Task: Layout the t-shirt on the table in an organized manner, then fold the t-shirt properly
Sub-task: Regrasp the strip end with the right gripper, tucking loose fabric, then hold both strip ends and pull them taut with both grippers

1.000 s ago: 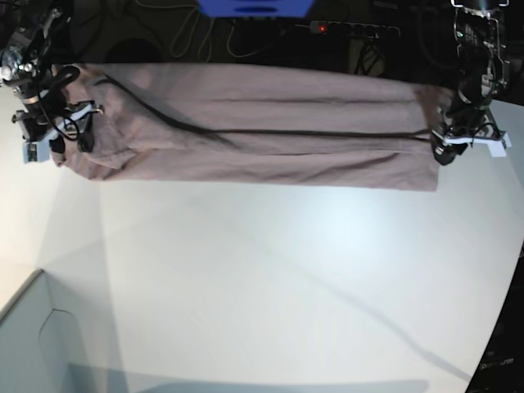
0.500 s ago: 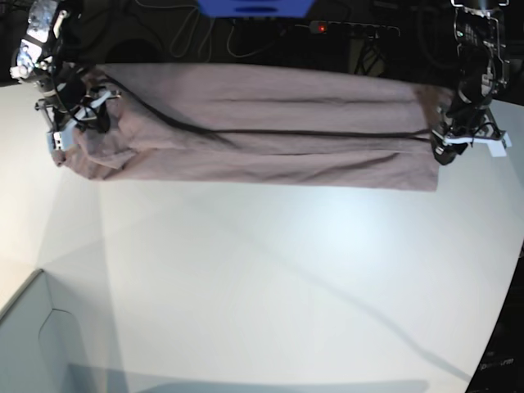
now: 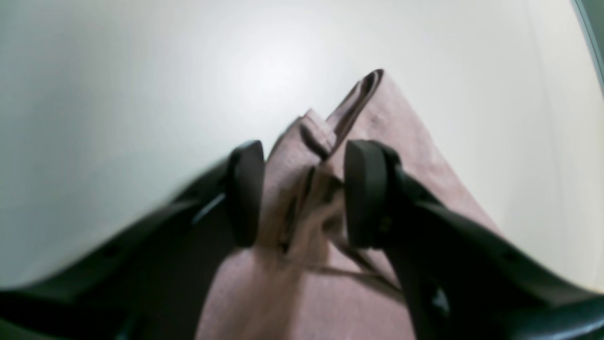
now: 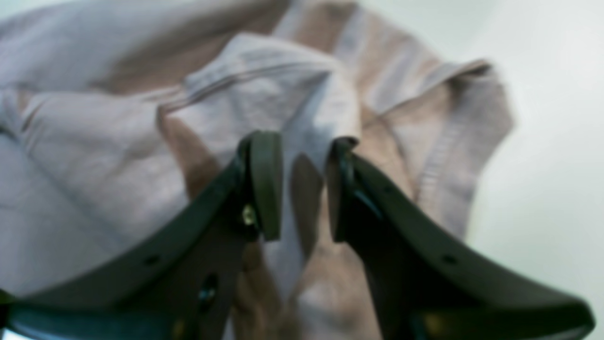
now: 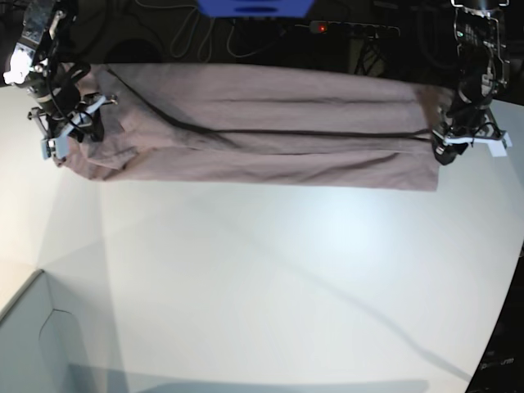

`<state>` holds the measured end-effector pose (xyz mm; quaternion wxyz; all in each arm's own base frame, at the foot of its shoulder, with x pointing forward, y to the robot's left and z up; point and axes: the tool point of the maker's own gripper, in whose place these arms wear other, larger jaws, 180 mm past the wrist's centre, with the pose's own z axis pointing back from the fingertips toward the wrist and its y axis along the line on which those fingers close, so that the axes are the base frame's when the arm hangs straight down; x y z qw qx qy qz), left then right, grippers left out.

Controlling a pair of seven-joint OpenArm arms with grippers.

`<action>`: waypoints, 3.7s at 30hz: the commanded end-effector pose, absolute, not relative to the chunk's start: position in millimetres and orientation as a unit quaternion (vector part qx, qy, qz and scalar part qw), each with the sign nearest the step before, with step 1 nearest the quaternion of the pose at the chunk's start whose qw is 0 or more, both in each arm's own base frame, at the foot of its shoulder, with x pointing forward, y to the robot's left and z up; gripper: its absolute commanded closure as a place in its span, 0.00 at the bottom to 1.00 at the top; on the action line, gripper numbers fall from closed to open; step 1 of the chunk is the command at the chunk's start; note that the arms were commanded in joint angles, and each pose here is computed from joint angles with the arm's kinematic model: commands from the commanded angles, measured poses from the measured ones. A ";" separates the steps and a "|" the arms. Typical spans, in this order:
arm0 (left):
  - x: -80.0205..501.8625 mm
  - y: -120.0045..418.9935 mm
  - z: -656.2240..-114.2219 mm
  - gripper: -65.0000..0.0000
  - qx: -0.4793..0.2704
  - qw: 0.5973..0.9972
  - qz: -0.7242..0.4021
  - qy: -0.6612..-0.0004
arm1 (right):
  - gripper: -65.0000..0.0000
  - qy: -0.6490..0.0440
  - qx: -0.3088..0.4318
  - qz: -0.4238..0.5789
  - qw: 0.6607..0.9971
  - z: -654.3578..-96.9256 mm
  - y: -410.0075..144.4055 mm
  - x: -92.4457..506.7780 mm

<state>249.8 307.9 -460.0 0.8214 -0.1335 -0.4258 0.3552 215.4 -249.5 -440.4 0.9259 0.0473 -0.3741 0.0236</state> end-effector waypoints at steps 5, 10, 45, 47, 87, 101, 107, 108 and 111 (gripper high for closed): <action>253.3 316.0 -454.6 0.58 -0.129 0.818 0.353 -0.435 | 0.77 -0.429 0.043 0.021 0.902 -413.5 -258.7 253.2; 247.4 318.0 -461.8 0.58 -0.125 0.821 0.359 -0.426 | 0.77 -0.464 0.012 -0.024 0.886 -391.6 -293.5 266.0; 246.6 318.1 -462.3 0.58 -0.124 0.821 0.360 -0.426 | 0.77 -0.407 0.063 -0.011 0.911 -438.4 -279.7 281.7; 246.5 317.9 -462.5 0.58 -0.125 0.821 0.359 -0.425 | 0.77 -0.415 0.066 -0.015 0.907 -434.9 -280.5 292.3; 246.0 317.2 -462.7 0.58 -0.125 0.821 0.360 -0.425 | 0.36 -0.491 0.060 0.002 0.869 -403.3 -252.7 269.4; 246.9 317.4 -462.2 0.58 -0.125 0.820 0.360 -0.426 | 1.00 -0.506 0.022 -0.027 0.862 -389.8 -293.1 270.3; 247.6 317.4 -461.8 0.58 -0.125 0.820 0.360 -0.427 | 1.00 -0.482 0.013 -0.034 0.875 -403.2 -299.7 243.6; 247.6 317.4 -461.8 0.58 -0.125 0.820 0.360 -0.427 | 1.00 -0.475 0.013 -0.034 0.879 -406.9 -299.7 237.3; 248.2 317.0 -461.0 0.58 -0.126 0.820 0.359 -0.428 | 1.00 -0.459 0.014 -0.034 0.887 -415.5 -298.2 223.1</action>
